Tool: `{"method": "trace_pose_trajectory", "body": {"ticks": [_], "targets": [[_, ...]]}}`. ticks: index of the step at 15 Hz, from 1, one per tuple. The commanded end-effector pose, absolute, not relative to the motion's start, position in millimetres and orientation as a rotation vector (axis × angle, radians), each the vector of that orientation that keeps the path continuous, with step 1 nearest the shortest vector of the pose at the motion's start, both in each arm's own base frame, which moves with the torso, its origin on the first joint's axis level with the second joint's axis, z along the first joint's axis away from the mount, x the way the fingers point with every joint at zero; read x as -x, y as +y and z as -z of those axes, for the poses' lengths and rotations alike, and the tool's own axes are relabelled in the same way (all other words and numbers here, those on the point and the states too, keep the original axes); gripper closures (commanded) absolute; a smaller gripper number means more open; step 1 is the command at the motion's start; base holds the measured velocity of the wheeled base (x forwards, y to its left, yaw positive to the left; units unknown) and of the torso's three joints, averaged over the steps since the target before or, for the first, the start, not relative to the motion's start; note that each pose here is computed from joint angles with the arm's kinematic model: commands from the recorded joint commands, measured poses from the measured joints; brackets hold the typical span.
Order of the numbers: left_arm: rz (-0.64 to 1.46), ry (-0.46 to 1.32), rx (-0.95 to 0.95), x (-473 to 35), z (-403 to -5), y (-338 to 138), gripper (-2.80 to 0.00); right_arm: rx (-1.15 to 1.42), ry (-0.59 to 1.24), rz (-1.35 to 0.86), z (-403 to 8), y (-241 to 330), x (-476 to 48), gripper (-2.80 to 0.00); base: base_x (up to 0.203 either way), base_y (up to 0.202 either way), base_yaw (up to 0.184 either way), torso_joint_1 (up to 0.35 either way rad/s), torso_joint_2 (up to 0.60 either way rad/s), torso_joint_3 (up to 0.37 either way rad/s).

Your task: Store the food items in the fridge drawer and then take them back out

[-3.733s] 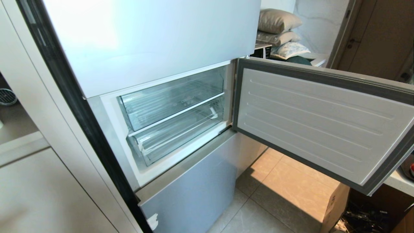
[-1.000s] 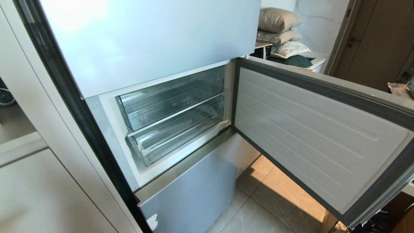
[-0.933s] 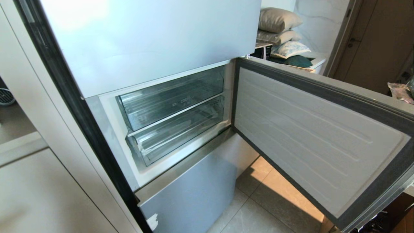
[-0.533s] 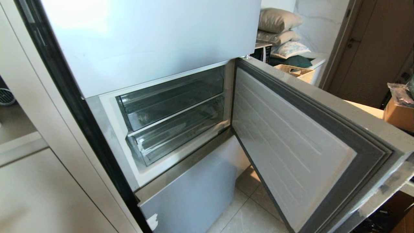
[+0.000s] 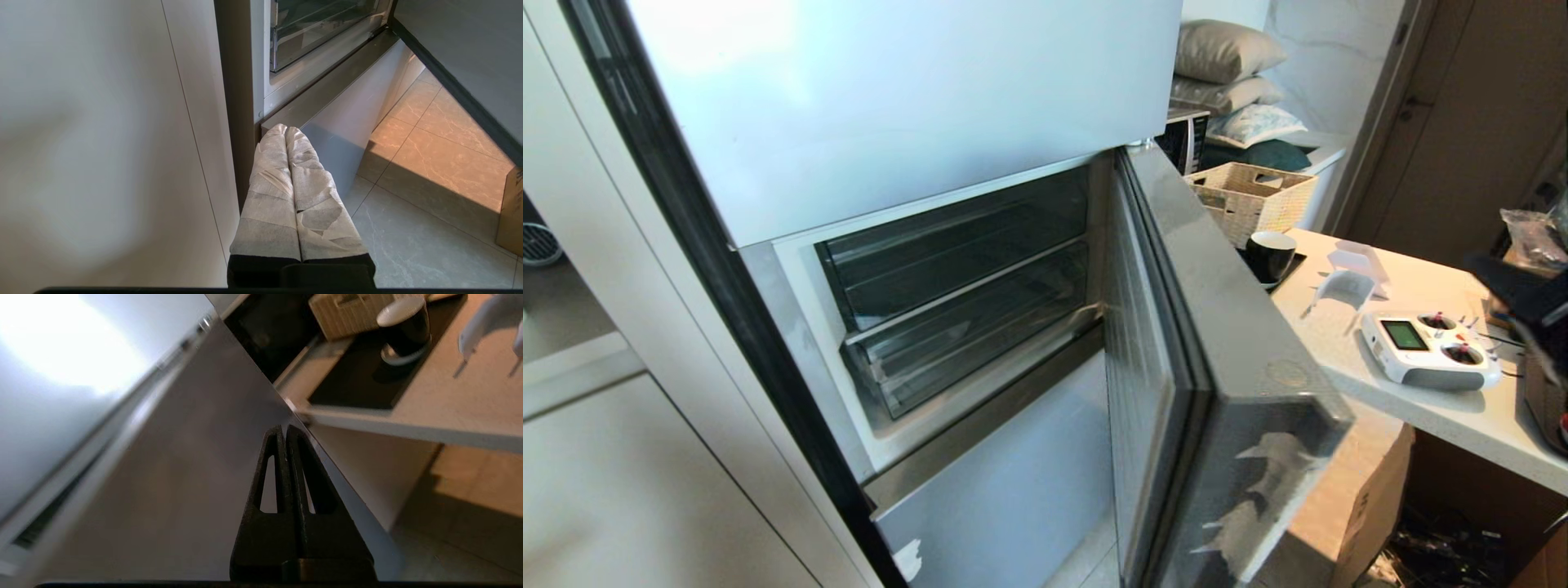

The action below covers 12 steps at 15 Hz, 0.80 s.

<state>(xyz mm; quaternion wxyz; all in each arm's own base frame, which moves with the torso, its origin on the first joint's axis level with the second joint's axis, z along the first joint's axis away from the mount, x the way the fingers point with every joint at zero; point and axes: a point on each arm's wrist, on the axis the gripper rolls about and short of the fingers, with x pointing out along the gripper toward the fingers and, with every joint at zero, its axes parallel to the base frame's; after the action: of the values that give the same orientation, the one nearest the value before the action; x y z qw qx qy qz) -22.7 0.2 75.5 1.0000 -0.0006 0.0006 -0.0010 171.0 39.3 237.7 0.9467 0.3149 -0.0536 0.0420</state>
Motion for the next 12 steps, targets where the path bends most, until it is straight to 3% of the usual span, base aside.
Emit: {"method": "trace_pose_trajectory", "body": {"ticks": [1, 12], "targets": [[0.002, 0.002, 0.002, 22.7, -75.5, 0.2, 0.0, -0.599, 0.037, -0.08, -210.5, 62.1, -203.8, 0.0, 0.0, 0.0, 0.0, 0.0, 0.0, 0.0], [0.002, 0.002, 0.002, 22.7, -75.5, 0.2, 0.0, -0.458, 0.125, -0.517, -176.2, 226.2, -299.7, 0.0, 0.0, 0.0, 0.0, 0.0, 0.0, 0.0]]}}
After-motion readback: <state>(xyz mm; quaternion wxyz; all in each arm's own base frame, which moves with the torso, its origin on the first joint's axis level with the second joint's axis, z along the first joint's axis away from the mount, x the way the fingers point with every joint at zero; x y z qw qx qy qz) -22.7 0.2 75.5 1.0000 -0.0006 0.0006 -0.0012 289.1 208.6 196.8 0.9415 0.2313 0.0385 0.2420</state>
